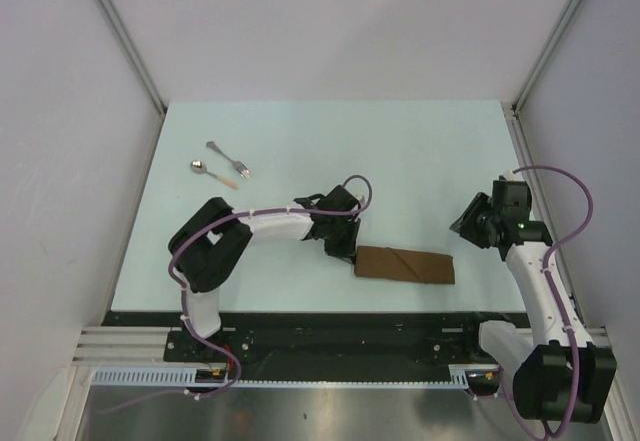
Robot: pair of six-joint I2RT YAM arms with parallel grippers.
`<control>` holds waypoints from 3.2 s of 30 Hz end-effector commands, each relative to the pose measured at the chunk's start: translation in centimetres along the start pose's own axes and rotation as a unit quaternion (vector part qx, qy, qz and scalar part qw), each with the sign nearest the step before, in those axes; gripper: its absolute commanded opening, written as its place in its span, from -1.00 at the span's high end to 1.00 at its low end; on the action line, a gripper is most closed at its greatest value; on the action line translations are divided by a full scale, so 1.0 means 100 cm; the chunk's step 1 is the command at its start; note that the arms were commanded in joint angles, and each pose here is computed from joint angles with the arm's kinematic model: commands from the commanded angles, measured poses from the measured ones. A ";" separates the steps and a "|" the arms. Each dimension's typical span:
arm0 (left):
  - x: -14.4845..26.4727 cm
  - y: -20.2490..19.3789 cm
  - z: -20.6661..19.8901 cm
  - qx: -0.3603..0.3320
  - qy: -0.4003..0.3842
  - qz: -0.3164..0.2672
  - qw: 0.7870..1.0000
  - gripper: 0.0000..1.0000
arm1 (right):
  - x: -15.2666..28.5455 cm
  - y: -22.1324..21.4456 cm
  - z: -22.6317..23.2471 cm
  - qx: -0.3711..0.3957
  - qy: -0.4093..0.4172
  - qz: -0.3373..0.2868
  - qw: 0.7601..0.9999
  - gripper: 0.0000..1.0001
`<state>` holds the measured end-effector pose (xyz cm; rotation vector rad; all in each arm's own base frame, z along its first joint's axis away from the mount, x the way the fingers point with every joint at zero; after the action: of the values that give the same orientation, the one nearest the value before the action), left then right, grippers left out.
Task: Fold the napkin into a case and place the utensils inside
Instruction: Move the smaller rectangle folded napkin to the center of the board, then pick up the fork from the corner of the board, then pass from the left arm to the right
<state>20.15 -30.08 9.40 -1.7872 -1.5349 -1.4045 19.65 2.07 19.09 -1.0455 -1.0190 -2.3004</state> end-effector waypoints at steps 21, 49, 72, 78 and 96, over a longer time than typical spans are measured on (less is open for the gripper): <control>0.195 0.130 0.136 0.187 0.338 -0.326 0.863 -0.72 | 0.002 0.020 0.070 0.155 0.157 0.033 0.975 -0.35; 0.096 0.192 0.311 0.420 0.395 -0.195 0.794 -0.24 | -0.021 0.026 0.076 0.154 0.164 0.064 0.972 -0.40; 0.204 0.110 0.105 0.163 -0.311 -0.282 0.893 1.00 | -0.032 0.016 0.162 0.223 0.441 0.146 0.857 -0.74; 0.216 0.073 0.057 0.120 -0.440 -0.286 0.843 1.00 | -0.027 0.008 0.204 0.224 0.529 0.139 0.807 -0.77; 0.173 0.028 0.004 0.094 -0.479 -0.191 0.852 1.00 | -0.013 -0.030 0.247 0.043 0.470 0.158 0.867 -0.03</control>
<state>21.63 -21.50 24.26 -2.1662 -2.4987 -0.3413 30.46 22.75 26.56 0.0609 -0.5478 -1.9655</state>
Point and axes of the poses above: each gripper's point midway between its finger pads, its own x axis back along the fingers, its own z axis along the line the jaws close on, y = z × x, the point moved 9 cm from there along x, back along the fingers, and after that the axes turned 6 degrees about -x, right-handed, at the moved point
